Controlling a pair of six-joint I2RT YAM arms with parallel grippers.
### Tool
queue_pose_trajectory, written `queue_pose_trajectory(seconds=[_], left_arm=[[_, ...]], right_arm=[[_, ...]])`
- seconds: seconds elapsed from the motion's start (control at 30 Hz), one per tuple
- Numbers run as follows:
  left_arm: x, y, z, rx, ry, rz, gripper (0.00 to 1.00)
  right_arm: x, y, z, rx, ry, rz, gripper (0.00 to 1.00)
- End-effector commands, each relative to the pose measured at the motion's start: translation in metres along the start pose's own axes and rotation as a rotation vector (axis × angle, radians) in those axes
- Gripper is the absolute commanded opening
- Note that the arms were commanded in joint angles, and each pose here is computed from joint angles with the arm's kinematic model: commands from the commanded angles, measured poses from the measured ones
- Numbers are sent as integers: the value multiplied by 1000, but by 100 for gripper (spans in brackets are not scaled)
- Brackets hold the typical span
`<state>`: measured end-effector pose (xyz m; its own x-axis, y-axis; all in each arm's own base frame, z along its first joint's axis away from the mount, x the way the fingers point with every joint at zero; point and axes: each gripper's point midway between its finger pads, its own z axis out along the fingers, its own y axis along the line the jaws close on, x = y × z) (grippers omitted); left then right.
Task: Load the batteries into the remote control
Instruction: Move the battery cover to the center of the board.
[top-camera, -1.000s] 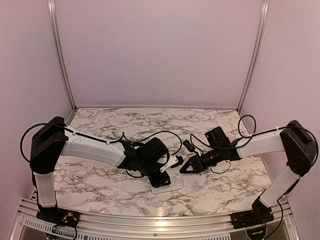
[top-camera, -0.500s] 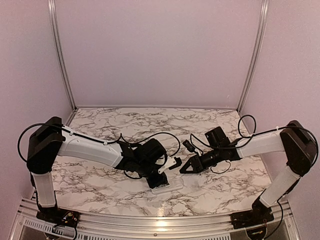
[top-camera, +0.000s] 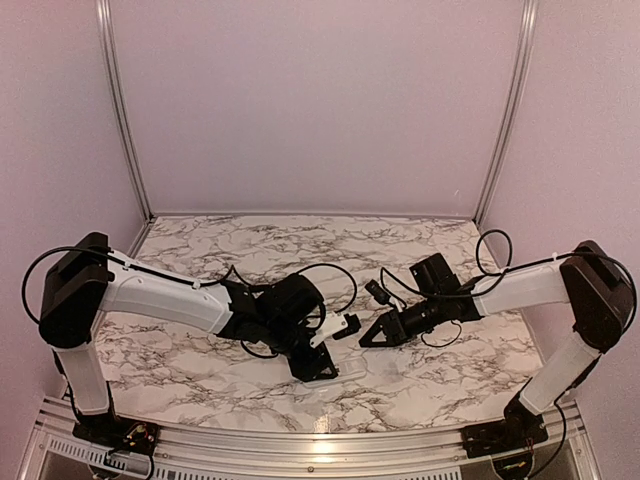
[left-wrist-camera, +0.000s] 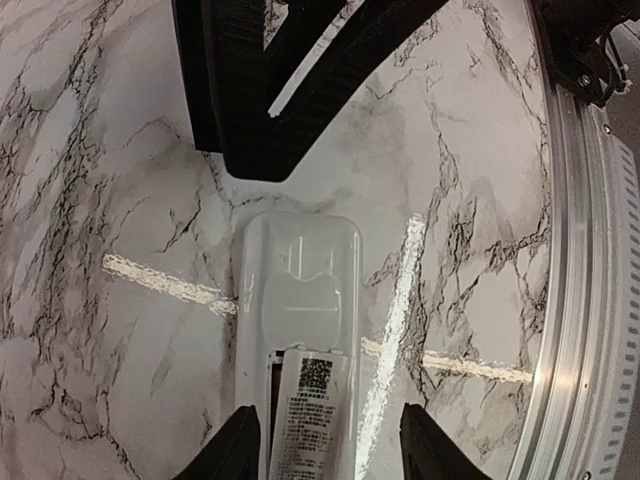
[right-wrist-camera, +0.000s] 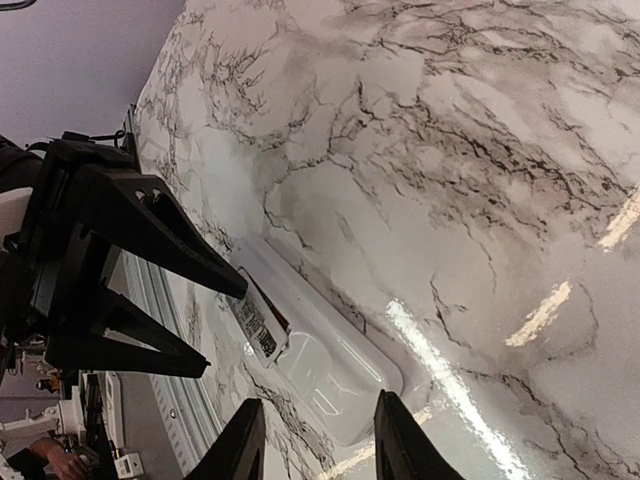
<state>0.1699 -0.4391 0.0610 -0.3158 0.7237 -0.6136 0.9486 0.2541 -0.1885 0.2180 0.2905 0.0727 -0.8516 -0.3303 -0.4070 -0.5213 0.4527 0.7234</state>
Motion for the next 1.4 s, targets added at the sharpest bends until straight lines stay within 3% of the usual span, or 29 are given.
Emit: queue_pose_trajectory(seconds=[0.0,0.53,0.7,1.13,1.37], left_arm=[[-9,3,-2,-51,-15,52,54],[5,9,28,-172,92,161,46],[11,11,29,-198,119,182,35],[-4,7,12,-211,60,174,13],[-16,11,0,-252,6,163,10]], right_arm=[[-6,3,-4,-10,-11,-17,36],[-5,1,-2,-7,-5,-12,36],[-5,0,-2,-6,-5,-11,36],[-5,0,-2,-2,-5,-16,36],[-5,0,-2,1,-4,-13,36]])
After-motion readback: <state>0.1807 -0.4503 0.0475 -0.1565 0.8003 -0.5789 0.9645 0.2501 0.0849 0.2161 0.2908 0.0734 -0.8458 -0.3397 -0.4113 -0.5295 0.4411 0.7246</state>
